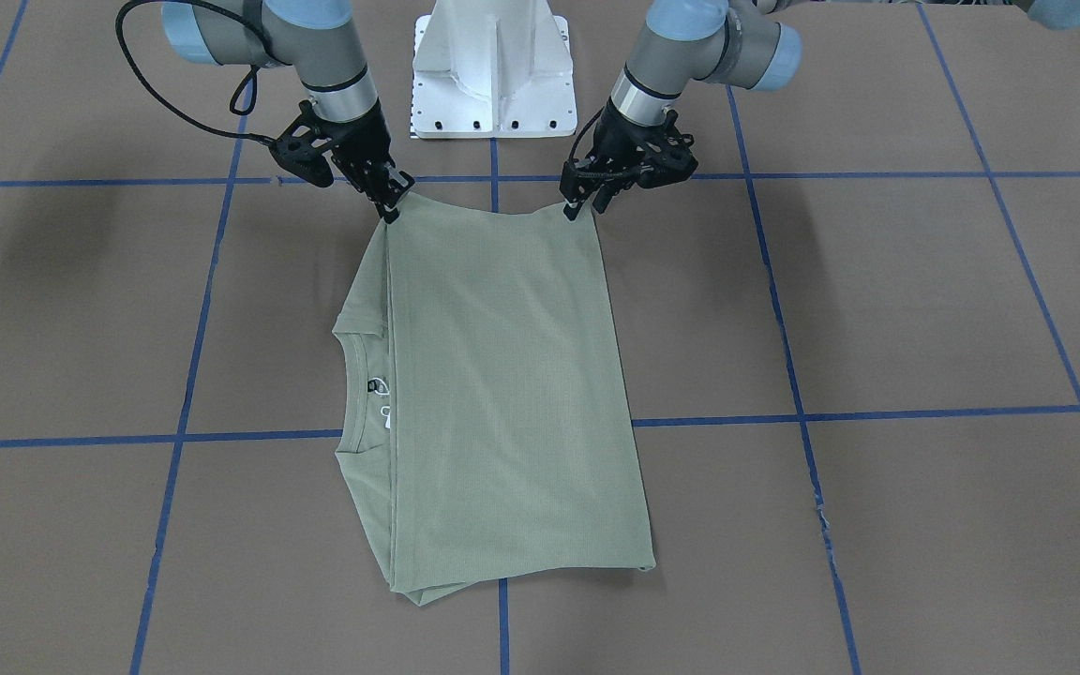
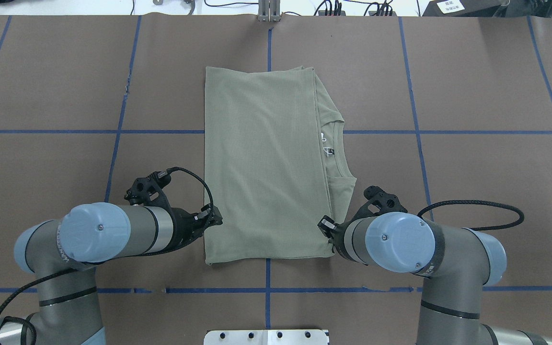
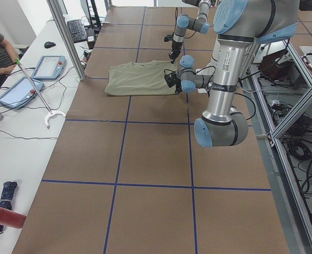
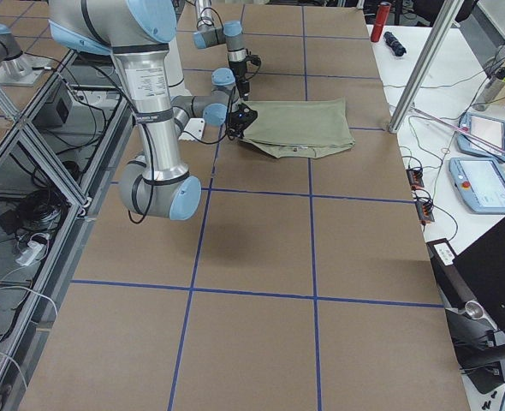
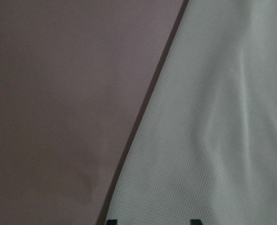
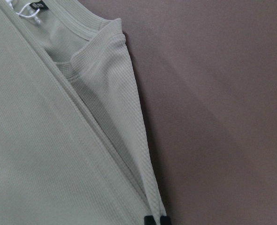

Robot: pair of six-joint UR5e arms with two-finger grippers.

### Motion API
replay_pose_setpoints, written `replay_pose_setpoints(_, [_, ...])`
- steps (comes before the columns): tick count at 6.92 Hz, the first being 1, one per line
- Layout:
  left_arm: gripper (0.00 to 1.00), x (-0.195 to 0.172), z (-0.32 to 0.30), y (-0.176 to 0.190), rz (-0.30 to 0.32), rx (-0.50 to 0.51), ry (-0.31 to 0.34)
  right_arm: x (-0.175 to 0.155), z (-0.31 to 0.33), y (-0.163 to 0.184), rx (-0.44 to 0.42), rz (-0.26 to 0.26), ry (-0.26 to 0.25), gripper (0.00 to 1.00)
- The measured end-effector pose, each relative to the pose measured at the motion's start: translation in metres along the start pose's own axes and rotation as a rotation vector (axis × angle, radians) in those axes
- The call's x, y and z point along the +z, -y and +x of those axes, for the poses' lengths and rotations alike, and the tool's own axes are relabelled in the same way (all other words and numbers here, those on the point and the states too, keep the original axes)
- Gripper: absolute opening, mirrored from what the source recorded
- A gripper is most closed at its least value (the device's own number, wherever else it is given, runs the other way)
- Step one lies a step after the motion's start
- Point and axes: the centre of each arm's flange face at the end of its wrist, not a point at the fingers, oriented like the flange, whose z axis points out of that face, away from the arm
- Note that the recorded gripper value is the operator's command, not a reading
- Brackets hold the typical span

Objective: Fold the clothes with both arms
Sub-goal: 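Move the left gripper beside the right and grasp the near shirt edge with both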

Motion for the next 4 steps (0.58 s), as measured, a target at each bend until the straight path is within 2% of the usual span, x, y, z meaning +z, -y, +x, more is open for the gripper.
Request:
replay_pose_setpoints(1, [0.36, 0.0041, -0.0064, -0.0065, -0.007, 0.000, 0.016, -0.0019, -0.0006, -0.0001, 0.000, -0.001, 0.004, 0.00])
replay_pose_setpoints(2, [0.00, 0.0057, -0.0096, -0.0095, -0.011, -0.011, 0.022, -0.0036, -0.0011, -0.0004, 0.000, -0.003, 0.007, 0.00])
replay_pose_setpoints(4, [0.00, 0.0051, -0.0108, -0.0111, -0.012, -0.056, 0.024, -0.0051, -0.0006, -0.0001, 0.000, -0.003, 0.008, 0.00])
